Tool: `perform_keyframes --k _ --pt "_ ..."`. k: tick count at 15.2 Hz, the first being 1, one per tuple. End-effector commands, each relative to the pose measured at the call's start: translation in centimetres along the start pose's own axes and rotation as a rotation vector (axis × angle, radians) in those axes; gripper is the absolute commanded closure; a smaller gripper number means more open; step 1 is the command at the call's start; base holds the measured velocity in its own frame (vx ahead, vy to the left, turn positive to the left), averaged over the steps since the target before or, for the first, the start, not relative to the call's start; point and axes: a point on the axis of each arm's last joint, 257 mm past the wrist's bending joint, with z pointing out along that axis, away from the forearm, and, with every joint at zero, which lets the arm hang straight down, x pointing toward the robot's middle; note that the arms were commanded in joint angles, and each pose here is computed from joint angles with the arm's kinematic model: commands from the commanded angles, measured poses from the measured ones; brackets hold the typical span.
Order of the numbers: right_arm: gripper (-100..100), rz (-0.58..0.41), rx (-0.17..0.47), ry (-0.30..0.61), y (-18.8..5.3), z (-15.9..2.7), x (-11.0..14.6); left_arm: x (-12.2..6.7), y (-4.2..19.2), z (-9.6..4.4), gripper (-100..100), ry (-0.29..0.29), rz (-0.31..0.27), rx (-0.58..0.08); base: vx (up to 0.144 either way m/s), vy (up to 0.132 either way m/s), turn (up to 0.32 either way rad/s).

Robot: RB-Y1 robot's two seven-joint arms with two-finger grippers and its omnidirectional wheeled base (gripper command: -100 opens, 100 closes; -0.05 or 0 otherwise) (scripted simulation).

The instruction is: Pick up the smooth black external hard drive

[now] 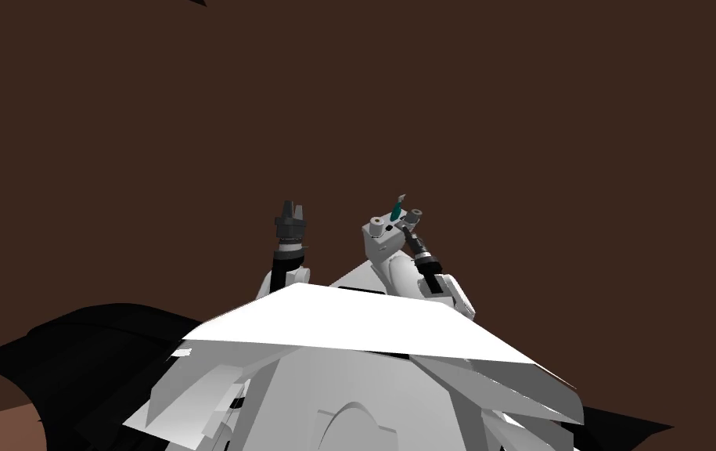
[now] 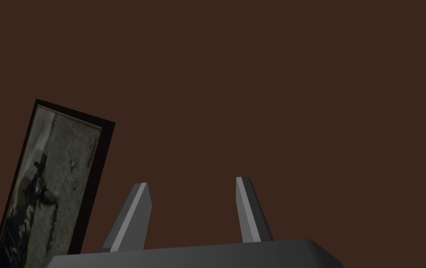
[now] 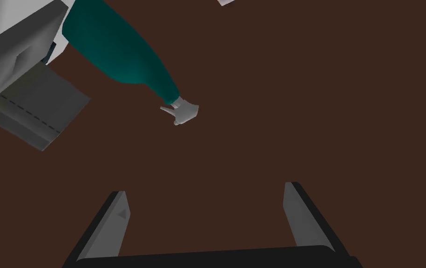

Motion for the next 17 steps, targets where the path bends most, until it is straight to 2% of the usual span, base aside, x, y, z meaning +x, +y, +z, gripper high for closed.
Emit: perform_keyframes --k 1,2,7,8,9,17 --pt "-100 -0.055 0.042 0.023 -1.5 0.6 0.9 0.0 0.0 0.0 0 0.000 0.000 0.000 0.027 0.016 0.006" --pt "-100 -0.069 0.042 0.025 -1.5 0.6 0.9 0.0 0.0 0.0 0 0.000 0.000 0.000 0.025 0.017 0.008" --pt "-100 -0.189 0.127 0.067 -4.4 1.8 2.6 0.0 0.0 0.0 0 0.000 0.000 0.000 0.028 0.019 0.009" --pt "-100 -0.203 0.127 0.069 -4.4 1.8 2.7 0.0 0.0 0.0 0 0.000 0.000 0.000 0.026 0.019 0.010" --pt "-100 -0.233 0.155 0.080 -5.3 2.2 3.2 0.0 0.0 0.0 0 0.000 0.000 0.000 0.030 0.020 0.009" --pt "-100 -0.393 0.254 0.123 -8.3 3.4 5.0 0.0 0.0 0.0 0 0.000 0.000 0.000 0.029 0.019 0.009"
